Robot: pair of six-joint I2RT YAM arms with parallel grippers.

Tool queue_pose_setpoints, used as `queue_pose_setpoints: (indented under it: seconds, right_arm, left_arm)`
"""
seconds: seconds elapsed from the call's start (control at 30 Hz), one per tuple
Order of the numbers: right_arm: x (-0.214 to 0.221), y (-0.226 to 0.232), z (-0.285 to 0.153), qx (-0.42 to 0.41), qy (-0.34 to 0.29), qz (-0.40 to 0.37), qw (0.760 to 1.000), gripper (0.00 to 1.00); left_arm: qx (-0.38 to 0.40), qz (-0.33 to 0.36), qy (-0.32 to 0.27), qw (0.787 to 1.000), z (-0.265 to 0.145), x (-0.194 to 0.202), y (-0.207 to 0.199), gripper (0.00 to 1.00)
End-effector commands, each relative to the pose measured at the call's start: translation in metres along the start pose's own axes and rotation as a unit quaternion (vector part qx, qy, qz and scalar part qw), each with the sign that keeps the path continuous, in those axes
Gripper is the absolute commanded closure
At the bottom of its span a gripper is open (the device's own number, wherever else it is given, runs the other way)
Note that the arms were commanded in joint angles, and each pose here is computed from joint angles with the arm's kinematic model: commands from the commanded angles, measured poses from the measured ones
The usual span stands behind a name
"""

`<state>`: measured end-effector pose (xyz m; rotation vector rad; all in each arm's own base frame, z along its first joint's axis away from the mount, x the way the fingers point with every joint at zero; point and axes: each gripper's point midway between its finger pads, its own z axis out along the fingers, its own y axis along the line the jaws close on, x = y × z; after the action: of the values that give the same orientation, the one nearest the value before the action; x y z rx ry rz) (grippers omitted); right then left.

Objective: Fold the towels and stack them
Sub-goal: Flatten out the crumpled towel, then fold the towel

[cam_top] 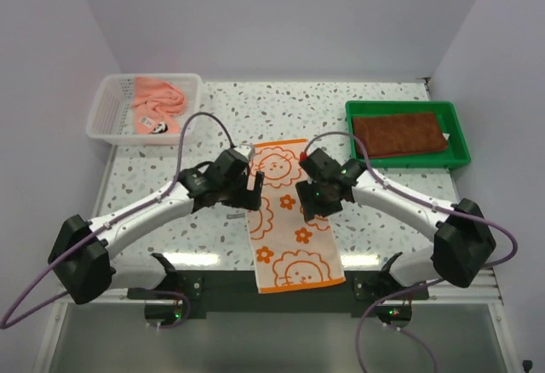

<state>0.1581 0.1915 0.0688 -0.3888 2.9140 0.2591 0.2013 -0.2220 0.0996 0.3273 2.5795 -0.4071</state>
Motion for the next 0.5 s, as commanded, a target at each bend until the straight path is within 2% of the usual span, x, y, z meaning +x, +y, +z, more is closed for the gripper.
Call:
queue_pose_setpoints:
  seconds: [0.0, 0.13, 0.2, 0.23, 0.3, 0.33, 0.37, 0.47]
  right_arm:
    - [-0.073, -0.018, -0.028, 0.042, -0.082, -0.085, 0.992, 0.42]
    - [-0.148, -0.037, -0.030, 0.041, -0.125, -0.110, 0.985, 0.44]
    - [-0.184, -0.041, -0.040, 0.045, -0.158, -0.136, 0.977, 0.46]
    - [-0.192, -0.042, -0.032, 0.046, -0.154, -0.162, 0.974, 0.46]
    - [-0.223, -0.045, -0.035, 0.043, -0.184, -0.183, 0.965, 0.48]
    - [-0.232, -0.048, -0.034, 0.043, -0.189, -0.186, 0.963, 0.49]
    - [-0.241, -0.058, -0.021, 0.047, -0.182, -0.187, 0.964, 0.51]
    - [-0.269, -0.063, -0.018, 0.034, -0.198, -0.200, 0.959, 0.55]
  left_arm:
    - [-0.043, 0.006, -0.066, 0.997, -0.004, -0.059, 0.033, 0.02]
    - [-0.072, 0.034, -0.078, 0.994, 0.010, -0.108, 0.065, 0.02]
    - [-0.091, 0.040, -0.084, 0.991, 0.021, -0.132, 0.076, 0.03]
    - [-0.099, 0.044, -0.097, 0.989, 0.019, -0.152, 0.085, 0.05]
    - [-0.106, 0.052, -0.084, 0.989, 0.038, -0.161, 0.096, 0.09]
    - [-0.112, 0.058, -0.093, 0.988, 0.038, -0.178, 0.104, 0.10]
    - [-0.114, 0.061, -0.072, 0.989, 0.054, -0.176, 0.111, 0.12]
    - [-0.103, 0.077, -0.063, 0.990, 0.072, -0.193, 0.120, 0.20]
